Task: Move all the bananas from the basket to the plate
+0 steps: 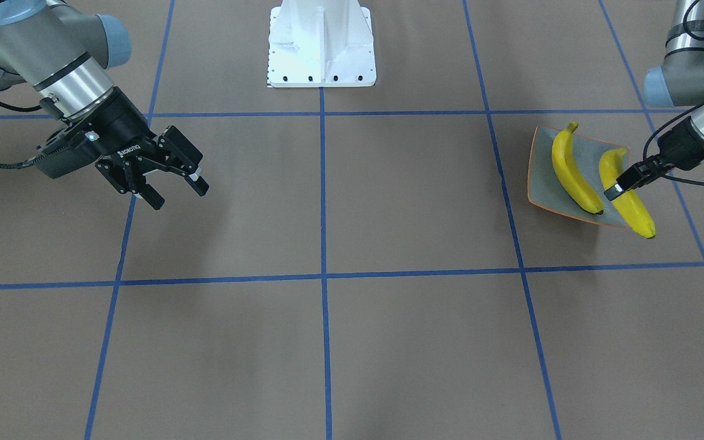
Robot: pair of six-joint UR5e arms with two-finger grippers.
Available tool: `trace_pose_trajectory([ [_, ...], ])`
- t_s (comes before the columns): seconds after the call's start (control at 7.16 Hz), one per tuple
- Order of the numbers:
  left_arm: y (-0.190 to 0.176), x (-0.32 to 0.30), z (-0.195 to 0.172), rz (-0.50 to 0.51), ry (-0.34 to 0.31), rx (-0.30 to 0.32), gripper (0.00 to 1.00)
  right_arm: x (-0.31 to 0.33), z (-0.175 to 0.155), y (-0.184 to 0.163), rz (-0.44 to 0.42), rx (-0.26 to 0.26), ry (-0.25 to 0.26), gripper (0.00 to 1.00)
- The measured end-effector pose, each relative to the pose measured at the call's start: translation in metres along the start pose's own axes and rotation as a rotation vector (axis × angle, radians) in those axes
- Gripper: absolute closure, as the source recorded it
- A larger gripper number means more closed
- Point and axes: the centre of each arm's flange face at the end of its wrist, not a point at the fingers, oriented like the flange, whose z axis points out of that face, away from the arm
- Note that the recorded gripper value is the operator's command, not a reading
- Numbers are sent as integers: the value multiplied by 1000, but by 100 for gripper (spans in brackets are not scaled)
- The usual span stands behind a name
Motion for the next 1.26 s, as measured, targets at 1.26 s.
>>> trace_pose_trajectory([
  [1.26, 49, -14, -10, 109, -248, 2, 100, 39, -9, -20, 40, 54, 62, 0],
])
